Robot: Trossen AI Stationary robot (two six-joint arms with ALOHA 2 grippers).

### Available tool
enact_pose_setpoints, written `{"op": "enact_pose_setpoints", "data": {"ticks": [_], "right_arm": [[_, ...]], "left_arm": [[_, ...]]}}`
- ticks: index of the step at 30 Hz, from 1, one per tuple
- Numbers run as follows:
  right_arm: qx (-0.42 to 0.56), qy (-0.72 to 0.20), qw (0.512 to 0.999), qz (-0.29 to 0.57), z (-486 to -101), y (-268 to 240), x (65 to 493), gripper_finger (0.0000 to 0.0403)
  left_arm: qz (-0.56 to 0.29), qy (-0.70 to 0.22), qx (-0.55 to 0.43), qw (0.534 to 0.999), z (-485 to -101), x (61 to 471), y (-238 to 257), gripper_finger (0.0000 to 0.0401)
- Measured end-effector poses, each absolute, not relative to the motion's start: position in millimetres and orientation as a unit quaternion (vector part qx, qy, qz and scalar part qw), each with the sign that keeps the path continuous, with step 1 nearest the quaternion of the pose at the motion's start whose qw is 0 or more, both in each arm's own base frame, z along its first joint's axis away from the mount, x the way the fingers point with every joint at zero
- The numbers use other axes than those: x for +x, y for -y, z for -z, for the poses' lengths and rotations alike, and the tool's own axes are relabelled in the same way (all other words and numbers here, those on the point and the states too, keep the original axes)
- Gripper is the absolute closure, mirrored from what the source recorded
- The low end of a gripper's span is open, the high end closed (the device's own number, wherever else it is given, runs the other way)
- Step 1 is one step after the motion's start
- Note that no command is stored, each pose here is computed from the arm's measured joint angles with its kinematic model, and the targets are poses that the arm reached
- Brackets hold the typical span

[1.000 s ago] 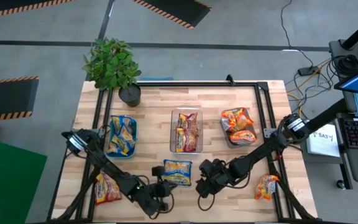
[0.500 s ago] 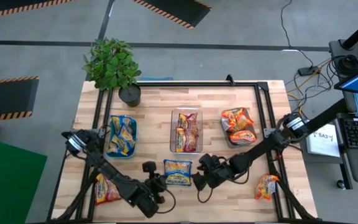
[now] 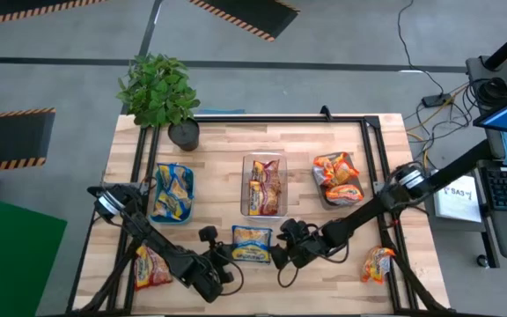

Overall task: Sort Maruchan noodles
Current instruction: Put the blue noodle pack into the green bin

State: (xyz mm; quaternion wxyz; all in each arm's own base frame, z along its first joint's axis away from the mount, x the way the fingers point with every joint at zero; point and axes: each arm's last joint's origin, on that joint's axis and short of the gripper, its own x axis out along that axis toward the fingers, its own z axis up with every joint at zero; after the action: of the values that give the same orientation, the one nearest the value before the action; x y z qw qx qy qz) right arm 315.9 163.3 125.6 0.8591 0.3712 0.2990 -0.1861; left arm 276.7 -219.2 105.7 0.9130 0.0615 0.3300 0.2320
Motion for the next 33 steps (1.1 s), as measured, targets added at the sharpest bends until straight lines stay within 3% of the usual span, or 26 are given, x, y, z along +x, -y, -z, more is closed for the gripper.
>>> {"op": "enact_pose_setpoints", "data": {"ticks": [8, 21, 33], "right_arm": [[0.373, -0.272, 0.871, 0.169, -105.9, -166.8, 328.0, 0.0097], [0.37, -0.22, 0.891, 0.143, -113.0, -164.5, 338.2, 0.0097], [0.32, -0.221, 0.913, 0.125, -100.3, -177.0, 370.5, 0.0122]], "left_arm": [[-0.239, -0.327, 0.05, 0.913, -101.2, 273.8, 216.3, 0.0401], [-0.239, -0.317, 0.044, 0.917, -100.2, 274.2, 216.5, 0.0401], [-0.235, -0.308, 0.03, 0.921, -96.1, 272.9, 215.4, 0.0401]]}}
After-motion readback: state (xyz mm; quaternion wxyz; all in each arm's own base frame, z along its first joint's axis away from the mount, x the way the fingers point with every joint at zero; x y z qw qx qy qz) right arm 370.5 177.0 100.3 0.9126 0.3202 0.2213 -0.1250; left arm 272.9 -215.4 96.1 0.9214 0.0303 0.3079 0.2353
